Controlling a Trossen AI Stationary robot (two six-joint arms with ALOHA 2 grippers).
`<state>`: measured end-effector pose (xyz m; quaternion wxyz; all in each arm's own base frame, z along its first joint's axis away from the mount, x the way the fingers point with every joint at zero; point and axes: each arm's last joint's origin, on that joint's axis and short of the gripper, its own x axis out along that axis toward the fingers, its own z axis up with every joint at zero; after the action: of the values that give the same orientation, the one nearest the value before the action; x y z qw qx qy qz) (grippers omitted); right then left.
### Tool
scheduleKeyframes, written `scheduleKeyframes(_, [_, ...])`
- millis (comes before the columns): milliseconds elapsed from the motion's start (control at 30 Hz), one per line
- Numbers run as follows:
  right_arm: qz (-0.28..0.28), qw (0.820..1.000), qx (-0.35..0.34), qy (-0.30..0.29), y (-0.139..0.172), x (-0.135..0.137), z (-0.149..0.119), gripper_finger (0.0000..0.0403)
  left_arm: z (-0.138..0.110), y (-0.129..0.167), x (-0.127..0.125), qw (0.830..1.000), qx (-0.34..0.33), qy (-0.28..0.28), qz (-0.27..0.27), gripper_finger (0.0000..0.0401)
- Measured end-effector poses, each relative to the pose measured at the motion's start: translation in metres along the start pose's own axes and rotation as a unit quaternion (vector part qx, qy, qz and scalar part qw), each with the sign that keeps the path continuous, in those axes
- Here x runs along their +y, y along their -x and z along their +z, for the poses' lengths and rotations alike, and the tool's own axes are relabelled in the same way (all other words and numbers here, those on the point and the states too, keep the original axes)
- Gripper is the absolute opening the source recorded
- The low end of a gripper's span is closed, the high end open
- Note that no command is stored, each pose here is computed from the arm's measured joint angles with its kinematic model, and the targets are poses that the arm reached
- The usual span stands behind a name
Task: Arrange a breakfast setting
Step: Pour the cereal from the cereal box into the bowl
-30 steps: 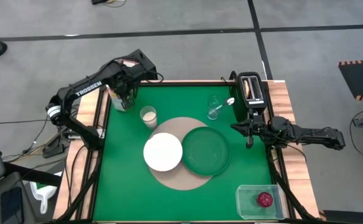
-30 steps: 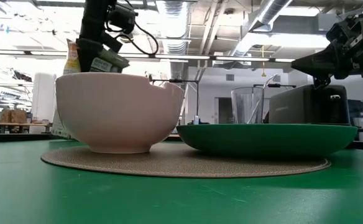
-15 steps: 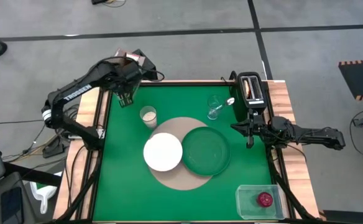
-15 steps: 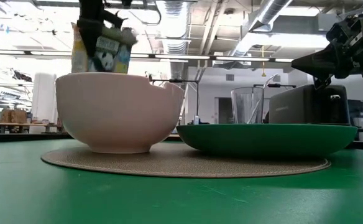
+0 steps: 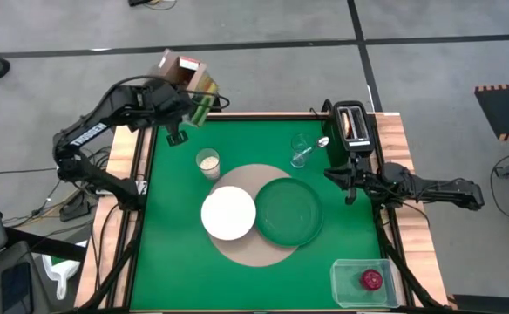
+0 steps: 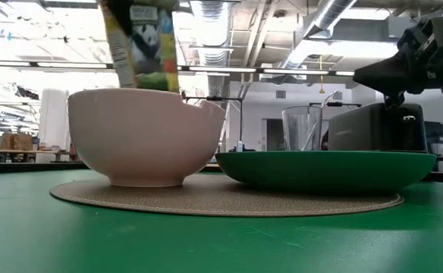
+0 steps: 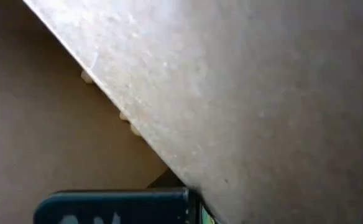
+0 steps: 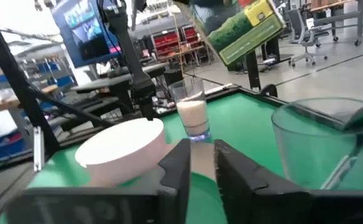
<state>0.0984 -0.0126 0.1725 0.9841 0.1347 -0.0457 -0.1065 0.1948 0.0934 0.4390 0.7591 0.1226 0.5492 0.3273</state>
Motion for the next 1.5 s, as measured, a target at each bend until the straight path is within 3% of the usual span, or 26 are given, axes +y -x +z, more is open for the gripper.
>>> scheduleKeyframes(267, [0.018,0.999,-0.023,-0.018,0.0,0.002,0.005,0.0246,0.017,0.011,-0.013,0.996,-0.088,-0.018,-0.025,0.0])
scheduleKeyframes(400, [0.01,0.999,-0.049,-0.013,0.0,0.002,0.009,0.0284,0.025,0.017,-0.019,0.991,-0.131,-0.02,-0.025,0.0])
scheduleKeyframes(567, [0.015,0.995,-0.101,0.016,0.002,0.005,0.019,0.0291,0.034,0.025,-0.027,0.982,-0.182,-0.031,-0.044,0.0])
scheduleKeyframes(900, [0.002,0.994,-0.105,0.014,0.002,0.004,0.02,0.0295,0.049,0.043,-0.043,0.956,-0.277,-0.053,-0.078,0.0])
scheduleKeyframes(1033, [0.001,0.994,-0.105,0.014,0.002,0.004,0.02,0.032,0.056,0.044,-0.051,0.946,-0.302,-0.07,-0.091,0.0])
scheduleKeyframes(1233, [-0.002,0.995,-0.101,0.013,-0.001,0.004,0.019,0.0393,0.07,0.041,-0.068,0.935,-0.322,-0.106,-0.108,0.0])
scheduleKeyframes(1500, [-0.002,0.989,-0.123,0.08,-0.005,0.006,0.024,0.0389,0.088,0.042,-0.087,0.902,-0.38,-0.157,-0.13,0.0])
